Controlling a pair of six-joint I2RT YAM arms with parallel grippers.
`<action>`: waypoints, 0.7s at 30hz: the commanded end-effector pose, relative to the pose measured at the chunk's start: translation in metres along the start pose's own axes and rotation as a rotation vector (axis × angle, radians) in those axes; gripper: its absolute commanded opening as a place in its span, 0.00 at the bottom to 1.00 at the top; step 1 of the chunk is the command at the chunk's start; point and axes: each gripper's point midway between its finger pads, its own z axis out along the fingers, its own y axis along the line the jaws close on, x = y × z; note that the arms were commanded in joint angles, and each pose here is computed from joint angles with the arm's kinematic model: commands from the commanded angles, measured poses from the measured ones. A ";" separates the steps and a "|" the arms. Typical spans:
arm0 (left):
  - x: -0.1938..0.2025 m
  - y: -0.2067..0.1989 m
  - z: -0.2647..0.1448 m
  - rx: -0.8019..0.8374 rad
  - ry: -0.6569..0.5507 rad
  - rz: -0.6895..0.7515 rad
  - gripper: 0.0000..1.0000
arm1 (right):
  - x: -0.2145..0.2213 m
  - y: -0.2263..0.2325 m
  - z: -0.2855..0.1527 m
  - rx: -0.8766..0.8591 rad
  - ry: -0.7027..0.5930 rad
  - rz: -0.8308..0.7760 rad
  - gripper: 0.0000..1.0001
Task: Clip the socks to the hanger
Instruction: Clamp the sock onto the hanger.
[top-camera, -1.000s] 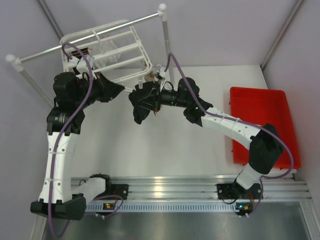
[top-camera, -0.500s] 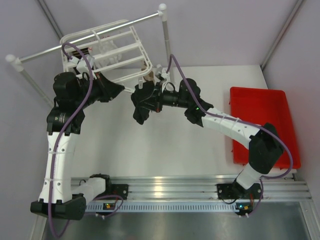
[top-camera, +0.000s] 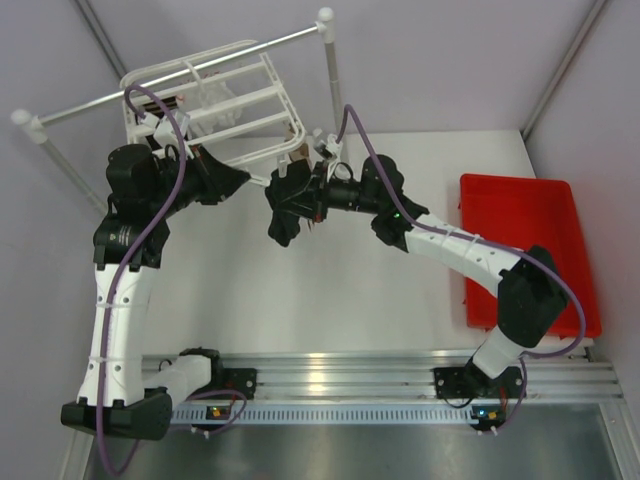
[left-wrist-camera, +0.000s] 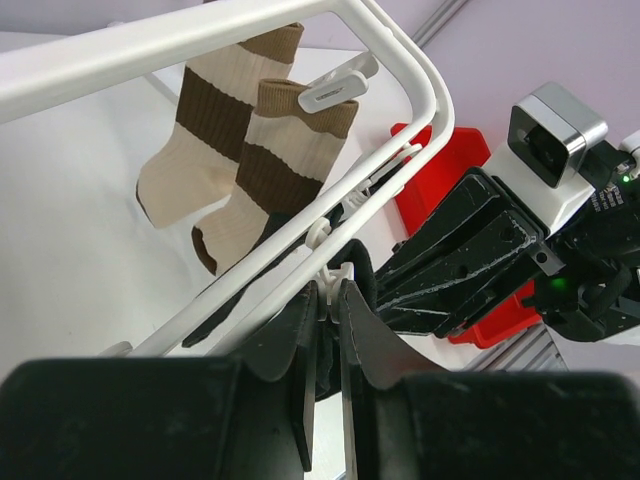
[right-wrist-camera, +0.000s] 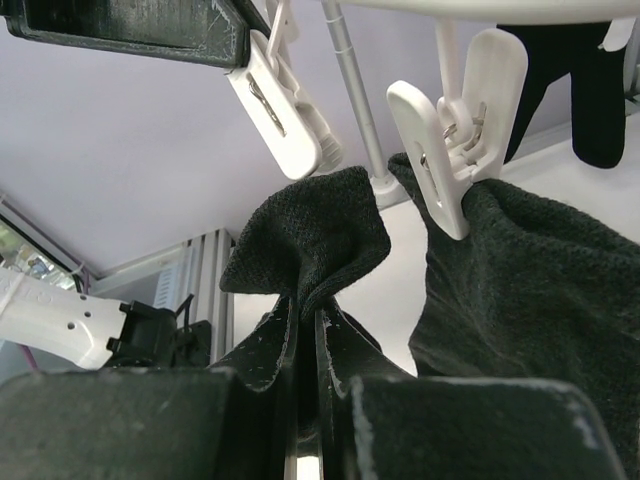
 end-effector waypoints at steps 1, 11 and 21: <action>0.001 -0.011 -0.001 0.060 0.013 0.007 0.00 | -0.043 0.012 0.002 -0.043 -0.092 -0.075 0.00; 0.001 -0.014 0.000 0.080 0.018 0.003 0.00 | -0.055 0.017 0.010 -0.076 -0.108 -0.087 0.00; -0.002 -0.021 -0.002 0.112 0.003 0.001 0.00 | -0.047 0.013 0.017 -0.083 -0.081 -0.087 0.00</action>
